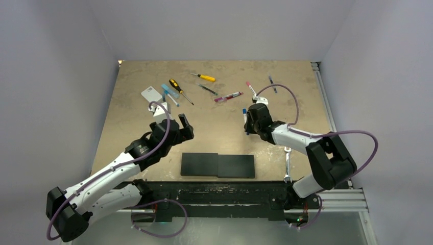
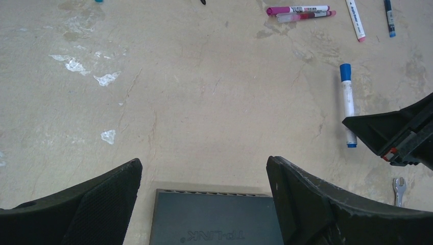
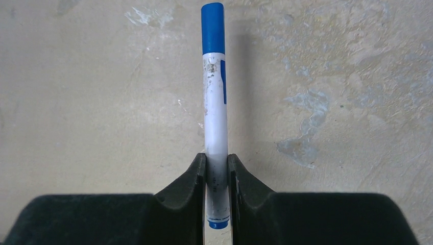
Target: Open the pen caps
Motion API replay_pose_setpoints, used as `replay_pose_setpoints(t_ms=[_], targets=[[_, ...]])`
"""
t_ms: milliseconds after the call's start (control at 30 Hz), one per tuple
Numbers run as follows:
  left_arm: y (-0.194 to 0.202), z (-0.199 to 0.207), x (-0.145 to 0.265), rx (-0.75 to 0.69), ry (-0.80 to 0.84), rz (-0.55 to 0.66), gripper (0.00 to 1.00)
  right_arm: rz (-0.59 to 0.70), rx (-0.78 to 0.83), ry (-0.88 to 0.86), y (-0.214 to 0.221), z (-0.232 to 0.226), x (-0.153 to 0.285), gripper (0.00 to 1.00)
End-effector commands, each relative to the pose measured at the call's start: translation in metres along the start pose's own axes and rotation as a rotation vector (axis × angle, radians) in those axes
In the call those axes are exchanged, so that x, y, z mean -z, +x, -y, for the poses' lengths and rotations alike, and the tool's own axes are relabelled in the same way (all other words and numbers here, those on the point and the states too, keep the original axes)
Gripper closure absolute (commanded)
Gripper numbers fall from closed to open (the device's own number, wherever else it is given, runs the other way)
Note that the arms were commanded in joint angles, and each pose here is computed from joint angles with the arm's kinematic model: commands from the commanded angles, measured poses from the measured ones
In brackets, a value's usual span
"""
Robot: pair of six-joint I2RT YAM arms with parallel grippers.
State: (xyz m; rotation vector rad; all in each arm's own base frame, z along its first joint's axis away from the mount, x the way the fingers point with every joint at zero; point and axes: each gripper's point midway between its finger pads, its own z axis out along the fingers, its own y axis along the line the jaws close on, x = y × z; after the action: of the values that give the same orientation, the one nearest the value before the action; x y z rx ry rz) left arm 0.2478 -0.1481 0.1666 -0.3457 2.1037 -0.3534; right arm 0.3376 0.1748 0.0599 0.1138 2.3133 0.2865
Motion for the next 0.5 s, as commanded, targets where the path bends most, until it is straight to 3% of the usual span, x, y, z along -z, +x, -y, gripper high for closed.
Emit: replay_pose_setpoints(t_ms=[0, 200, 333, 467], targets=[[0.000, 0.007, -0.004, 0.033, 0.022, 0.006, 0.08, -0.046, 0.029, 0.018, 0.008, 0.001, -0.008, 1.00], [0.002, 0.006, -0.006, 0.022, 0.015, -0.003, 0.08, -0.104, 0.063, 0.026, 0.021, 0.003, -0.015, 0.81], [0.002, 0.005, -0.006, 0.022, 0.015, -0.001, 0.08, -0.107, 0.072, 0.033, 0.018, 0.002, -0.016, 0.62], [0.004, 0.004, -0.006, 0.019, 0.013, -0.004, 0.08, -0.125, 0.086, 0.045, 0.014, 0.002, -0.015, 0.53]])
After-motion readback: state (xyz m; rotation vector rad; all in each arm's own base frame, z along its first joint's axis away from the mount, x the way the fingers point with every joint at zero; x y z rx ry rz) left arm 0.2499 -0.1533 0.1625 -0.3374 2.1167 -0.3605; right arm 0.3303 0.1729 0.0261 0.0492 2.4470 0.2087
